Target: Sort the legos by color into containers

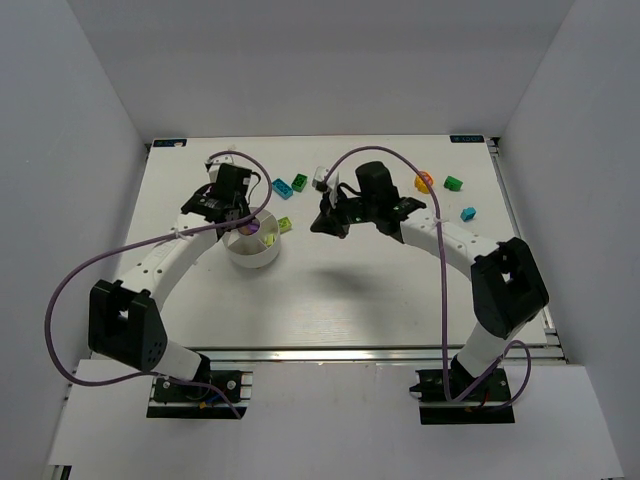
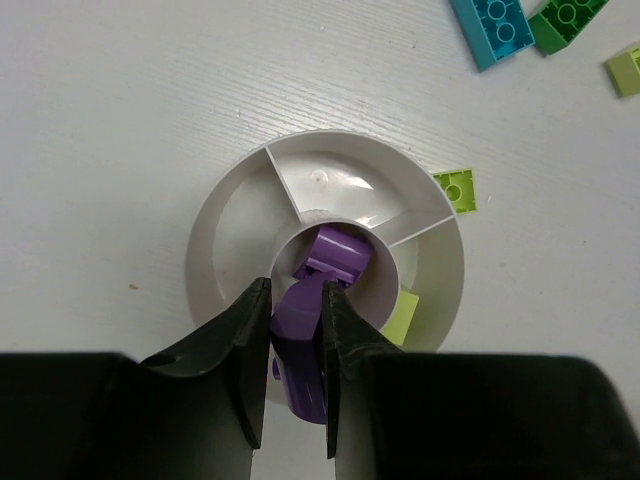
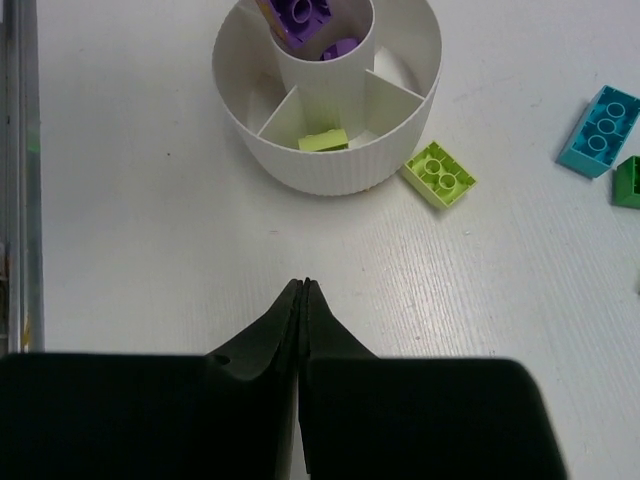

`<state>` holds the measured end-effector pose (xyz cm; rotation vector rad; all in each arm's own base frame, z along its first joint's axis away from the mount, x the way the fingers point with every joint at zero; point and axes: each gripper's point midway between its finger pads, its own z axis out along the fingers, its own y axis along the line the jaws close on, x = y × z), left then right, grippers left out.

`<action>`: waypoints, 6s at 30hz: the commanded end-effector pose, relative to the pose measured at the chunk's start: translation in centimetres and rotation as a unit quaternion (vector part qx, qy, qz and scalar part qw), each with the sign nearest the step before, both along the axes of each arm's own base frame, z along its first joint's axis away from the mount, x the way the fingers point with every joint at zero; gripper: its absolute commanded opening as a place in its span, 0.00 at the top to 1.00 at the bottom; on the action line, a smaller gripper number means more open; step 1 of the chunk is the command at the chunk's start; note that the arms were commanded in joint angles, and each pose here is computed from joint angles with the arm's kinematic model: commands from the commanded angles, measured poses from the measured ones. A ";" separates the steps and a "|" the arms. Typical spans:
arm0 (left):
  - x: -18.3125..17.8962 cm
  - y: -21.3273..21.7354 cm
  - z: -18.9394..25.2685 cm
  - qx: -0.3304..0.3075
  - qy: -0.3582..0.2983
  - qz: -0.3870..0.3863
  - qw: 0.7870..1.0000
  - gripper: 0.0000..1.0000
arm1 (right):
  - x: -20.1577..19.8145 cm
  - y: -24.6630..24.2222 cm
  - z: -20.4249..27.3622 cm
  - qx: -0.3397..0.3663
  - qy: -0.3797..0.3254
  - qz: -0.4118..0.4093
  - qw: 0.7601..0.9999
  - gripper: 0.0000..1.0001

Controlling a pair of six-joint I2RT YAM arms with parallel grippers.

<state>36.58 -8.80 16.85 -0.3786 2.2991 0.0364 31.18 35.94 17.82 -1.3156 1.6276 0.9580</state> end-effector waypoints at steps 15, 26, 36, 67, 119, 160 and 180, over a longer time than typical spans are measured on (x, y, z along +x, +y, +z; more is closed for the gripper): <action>1.9 -1.1 5.2 -0.024 -0.061 -0.021 0.998 0.18 | 10.9 -2.2 -0.8 -0.043 -0.010 -0.243 0.969 0.11; -5.0 -5.5 12.5 -0.098 -0.226 -0.251 0.936 0.46 | 20.2 -1.8 -6.0 -0.070 0.072 -0.346 0.933 0.20; -10.8 -3.9 9.2 -0.092 -0.254 -0.283 0.920 0.18 | 25.2 -2.5 -8.3 -0.086 0.017 -0.370 0.925 0.11; -13.8 -4.1 7.6 -0.164 -0.250 -0.266 0.917 0.18 | 20.9 0.0 -5.5 -0.019 -0.014 -0.201 0.979 1.00; -17.0 -3.3 8.1 -0.204 -0.263 -0.250 0.909 0.16 | 4.3 11.9 -1.8 -0.002 -0.037 0.042 0.998 0.59; -16.5 -3.4 6.7 -0.200 -0.251 -0.247 0.915 0.21 | 10.6 7.4 -8.8 -0.103 -0.249 0.218 0.938 0.12; -16.3 -3.3 5.9 -0.195 -0.242 -0.243 0.919 0.21 | 11.7 10.1 -12.8 -0.080 -0.197 0.198 0.957 0.23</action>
